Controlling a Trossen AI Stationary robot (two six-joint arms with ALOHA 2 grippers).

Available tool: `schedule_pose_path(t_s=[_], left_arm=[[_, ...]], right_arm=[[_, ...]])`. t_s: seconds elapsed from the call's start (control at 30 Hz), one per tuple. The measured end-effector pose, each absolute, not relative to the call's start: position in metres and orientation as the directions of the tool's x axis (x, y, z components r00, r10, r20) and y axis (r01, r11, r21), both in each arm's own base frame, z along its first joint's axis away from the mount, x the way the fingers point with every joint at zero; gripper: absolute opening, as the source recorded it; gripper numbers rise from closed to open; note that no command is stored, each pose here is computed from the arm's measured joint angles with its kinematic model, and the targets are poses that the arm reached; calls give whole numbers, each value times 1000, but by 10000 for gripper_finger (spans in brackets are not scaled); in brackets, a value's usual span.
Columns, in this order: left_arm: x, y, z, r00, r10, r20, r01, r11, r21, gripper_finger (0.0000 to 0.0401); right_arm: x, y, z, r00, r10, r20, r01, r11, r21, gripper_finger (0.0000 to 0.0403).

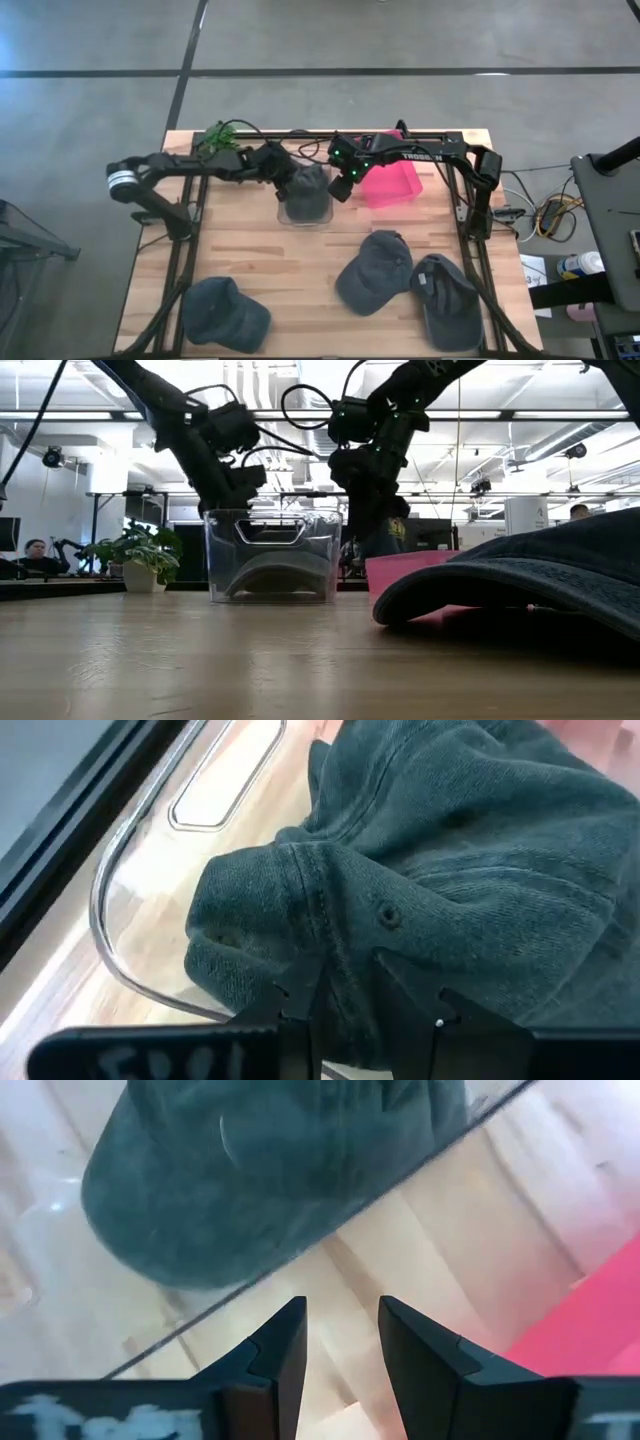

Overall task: Pick & Place hat
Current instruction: Put the black cap into the transparent bin, then adjust the red bin on the table

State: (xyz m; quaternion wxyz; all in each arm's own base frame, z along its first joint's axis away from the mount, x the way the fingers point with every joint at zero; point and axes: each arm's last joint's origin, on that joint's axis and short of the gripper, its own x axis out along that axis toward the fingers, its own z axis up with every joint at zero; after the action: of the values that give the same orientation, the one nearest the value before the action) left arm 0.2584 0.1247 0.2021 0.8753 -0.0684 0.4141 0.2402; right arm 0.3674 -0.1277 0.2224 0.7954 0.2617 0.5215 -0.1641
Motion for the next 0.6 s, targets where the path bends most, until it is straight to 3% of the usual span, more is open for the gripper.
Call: schedule_pose_path(t_s=[0.37,0.6], left_arm=[[225,112,288,569,492,-659,-519,836,176,78],[192,84,264,572,241,-784,-471,879,-74,78]], right_arm=[[361,-98,220,301,239,-923,406,844,351,123],[373,-60,218,337,326,-883,403,798,448,123]])
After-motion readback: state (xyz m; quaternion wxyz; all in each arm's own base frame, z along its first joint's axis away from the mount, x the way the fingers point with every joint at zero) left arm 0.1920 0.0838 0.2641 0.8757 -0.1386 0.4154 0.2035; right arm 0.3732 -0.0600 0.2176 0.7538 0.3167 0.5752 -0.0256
